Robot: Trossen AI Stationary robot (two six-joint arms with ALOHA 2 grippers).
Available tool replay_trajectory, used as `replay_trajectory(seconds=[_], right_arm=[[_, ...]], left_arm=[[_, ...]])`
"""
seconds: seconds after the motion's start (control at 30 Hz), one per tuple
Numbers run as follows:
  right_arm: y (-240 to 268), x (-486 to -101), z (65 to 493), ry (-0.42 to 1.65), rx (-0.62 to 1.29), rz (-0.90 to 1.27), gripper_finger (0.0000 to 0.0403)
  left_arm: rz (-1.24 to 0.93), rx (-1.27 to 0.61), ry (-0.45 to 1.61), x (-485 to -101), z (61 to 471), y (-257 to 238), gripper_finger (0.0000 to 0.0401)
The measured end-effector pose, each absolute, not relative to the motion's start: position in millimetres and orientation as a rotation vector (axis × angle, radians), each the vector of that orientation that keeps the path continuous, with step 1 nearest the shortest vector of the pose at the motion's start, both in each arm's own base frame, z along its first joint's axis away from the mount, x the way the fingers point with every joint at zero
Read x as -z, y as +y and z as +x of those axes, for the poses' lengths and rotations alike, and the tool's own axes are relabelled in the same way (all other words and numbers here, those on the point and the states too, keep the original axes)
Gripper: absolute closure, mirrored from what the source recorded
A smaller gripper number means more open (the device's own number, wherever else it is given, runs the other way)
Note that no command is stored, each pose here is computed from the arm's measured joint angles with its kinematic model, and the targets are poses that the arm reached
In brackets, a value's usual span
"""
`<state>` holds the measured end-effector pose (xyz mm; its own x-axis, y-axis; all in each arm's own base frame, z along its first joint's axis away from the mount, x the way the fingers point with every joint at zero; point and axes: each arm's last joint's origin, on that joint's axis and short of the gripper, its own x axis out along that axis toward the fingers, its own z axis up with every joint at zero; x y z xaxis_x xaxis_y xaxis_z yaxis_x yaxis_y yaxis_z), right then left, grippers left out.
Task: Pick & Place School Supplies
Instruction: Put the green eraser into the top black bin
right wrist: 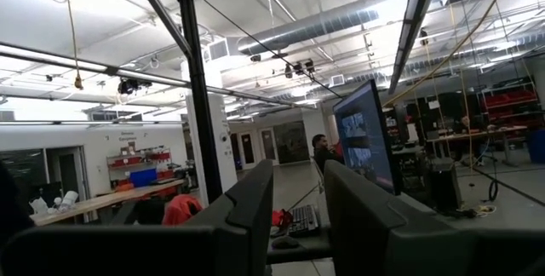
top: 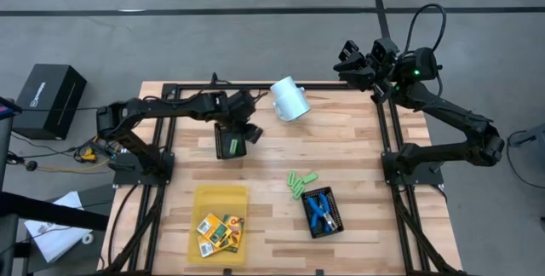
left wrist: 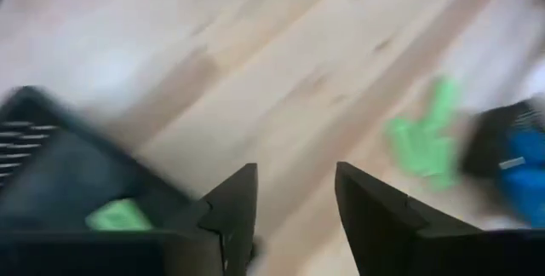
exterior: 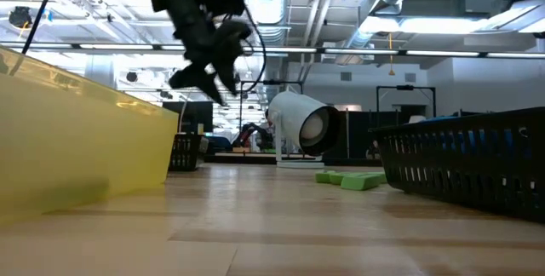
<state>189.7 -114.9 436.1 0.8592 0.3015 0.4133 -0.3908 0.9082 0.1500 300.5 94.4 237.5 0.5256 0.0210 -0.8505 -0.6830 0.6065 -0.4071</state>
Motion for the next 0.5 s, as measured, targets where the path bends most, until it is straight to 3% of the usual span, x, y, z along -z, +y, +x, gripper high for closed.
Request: replay_trajectory(seconds=[0.3, 0.5], right_arm=[[-115, -436, 190, -0.393, -0.367, 0.233, 0.0303], [-115, -436, 190, -0.39, -0.372, 0.236, 0.0303]], left_arm=[[-1.133, -0.351, 0.705, -248, 346, 76, 0.0251], [-1.228, -0.295, 0.833, -217, 383, 40, 0.0251]])
